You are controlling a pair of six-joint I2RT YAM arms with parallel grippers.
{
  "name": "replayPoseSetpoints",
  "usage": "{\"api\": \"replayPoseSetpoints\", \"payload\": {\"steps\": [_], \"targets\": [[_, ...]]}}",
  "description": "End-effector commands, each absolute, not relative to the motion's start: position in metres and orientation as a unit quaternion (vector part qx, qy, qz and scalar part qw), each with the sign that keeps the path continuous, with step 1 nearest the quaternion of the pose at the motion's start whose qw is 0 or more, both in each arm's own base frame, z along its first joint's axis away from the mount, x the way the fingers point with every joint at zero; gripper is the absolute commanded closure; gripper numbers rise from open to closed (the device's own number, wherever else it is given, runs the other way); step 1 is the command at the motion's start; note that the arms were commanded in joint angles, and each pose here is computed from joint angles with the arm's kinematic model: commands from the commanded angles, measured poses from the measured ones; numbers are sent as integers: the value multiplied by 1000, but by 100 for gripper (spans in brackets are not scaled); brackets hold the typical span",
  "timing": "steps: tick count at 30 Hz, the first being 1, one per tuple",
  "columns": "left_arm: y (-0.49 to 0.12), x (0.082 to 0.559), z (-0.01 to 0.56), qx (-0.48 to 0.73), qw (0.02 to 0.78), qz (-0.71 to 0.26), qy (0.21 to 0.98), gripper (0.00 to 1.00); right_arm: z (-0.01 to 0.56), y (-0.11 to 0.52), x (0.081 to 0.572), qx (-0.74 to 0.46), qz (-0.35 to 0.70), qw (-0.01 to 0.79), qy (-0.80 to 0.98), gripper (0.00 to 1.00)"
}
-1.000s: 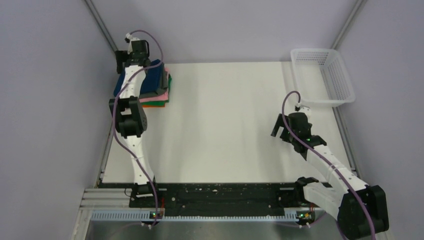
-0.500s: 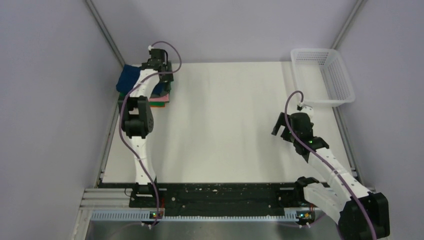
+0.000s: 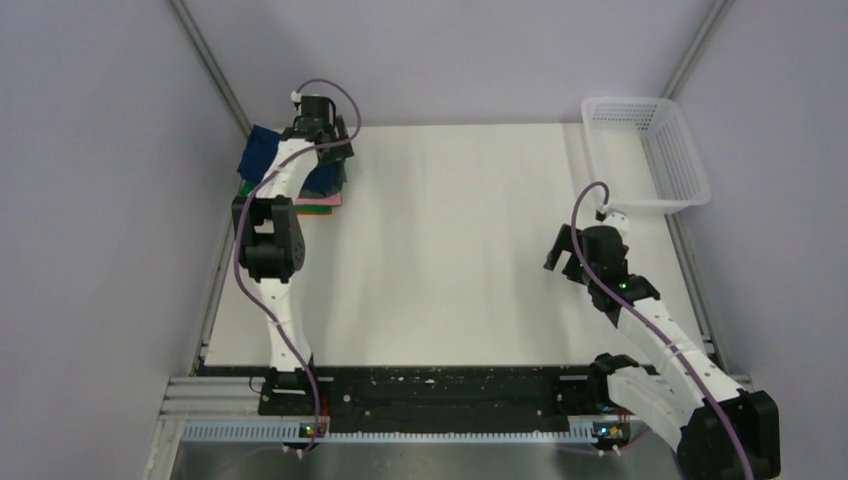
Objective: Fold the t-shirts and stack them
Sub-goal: Smooth out wrinkles on the folded tshirt, then reset both arms
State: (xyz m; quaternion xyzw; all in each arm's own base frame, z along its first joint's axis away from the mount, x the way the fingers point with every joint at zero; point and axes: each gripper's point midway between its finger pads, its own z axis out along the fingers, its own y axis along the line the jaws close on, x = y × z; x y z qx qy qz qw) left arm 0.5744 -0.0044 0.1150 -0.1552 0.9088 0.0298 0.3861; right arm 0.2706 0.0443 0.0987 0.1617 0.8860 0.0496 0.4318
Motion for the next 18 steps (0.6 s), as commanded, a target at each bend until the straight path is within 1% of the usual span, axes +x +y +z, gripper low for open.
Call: {"api": "replayPoseSetpoints", "payload": {"steps": [1,5,8,12,15,18], "targets": [[-3,551,234,-188,483,24,855,1,112,44,274,164,55,454,874,1],[17,498,283,-239,520,48,819,1,120,41,270,178,57,459,868,1],[12,453,301,-241,537,14,808,1,130,37,265,196,60,474,856,1],[-8,383,289,-252,541,-69,799,1,140,34,254,202,72,493,843,1],[-22,342,258,-258,535,-121,795,1,148,29,246,208,69,507,834,1],[-21,305,226,-271,516,-122,803,1,154,21,240,222,65,521,822,1]]}}
